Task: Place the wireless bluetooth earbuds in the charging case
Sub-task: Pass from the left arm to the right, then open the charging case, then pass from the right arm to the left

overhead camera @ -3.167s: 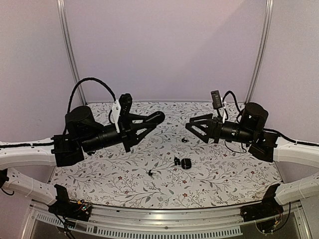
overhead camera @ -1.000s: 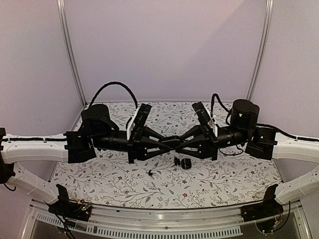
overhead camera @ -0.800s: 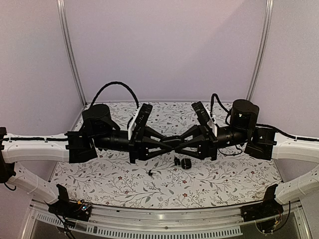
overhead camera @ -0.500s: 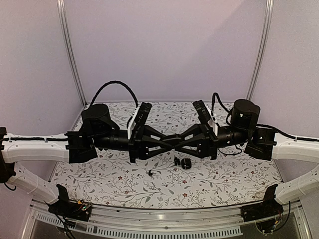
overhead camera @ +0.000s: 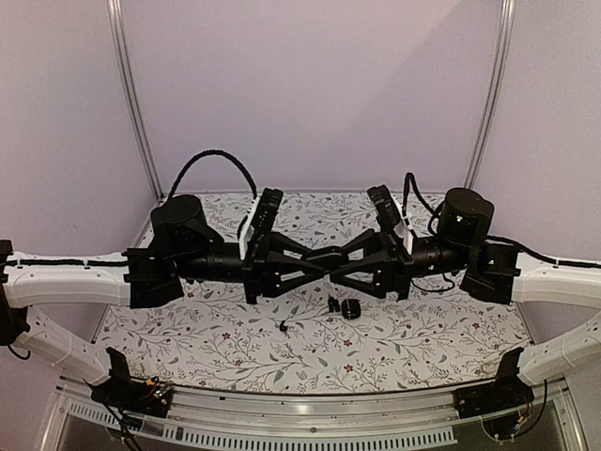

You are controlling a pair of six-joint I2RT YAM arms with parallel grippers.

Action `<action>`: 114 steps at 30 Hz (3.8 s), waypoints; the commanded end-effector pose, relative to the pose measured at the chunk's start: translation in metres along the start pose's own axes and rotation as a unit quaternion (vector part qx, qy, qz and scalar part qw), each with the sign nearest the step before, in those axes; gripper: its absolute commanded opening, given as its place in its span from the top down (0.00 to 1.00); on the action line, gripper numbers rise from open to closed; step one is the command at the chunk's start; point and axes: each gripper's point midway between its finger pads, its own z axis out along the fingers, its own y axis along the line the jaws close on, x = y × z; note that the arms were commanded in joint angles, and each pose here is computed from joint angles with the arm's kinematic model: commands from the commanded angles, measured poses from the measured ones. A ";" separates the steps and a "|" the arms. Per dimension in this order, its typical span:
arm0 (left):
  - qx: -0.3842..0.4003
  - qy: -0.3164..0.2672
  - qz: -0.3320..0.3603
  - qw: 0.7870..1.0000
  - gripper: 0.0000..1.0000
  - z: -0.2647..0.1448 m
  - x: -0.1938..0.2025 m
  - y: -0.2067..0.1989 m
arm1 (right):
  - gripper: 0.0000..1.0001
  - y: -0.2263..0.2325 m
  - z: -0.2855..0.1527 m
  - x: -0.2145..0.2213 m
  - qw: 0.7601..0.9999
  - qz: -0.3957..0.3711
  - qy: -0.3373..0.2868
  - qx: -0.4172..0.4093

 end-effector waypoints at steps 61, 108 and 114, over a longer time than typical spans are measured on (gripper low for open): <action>-0.132 0.023 -0.014 0.991 0.36 -0.008 -0.004 0.048 | 0.95 0.001 -0.005 0.037 0.998 -0.023 0.061 0.017; -0.017 0.084 0.001 0.996 0.90 0.012 0.016 0.012 | 0.93 -0.006 -0.007 0.037 0.997 -0.027 0.067 0.039; -0.001 0.085 0.000 0.996 0.99 0.012 0.016 0.006 | 0.93 -0.006 -0.009 0.036 0.996 -0.029 0.065 0.045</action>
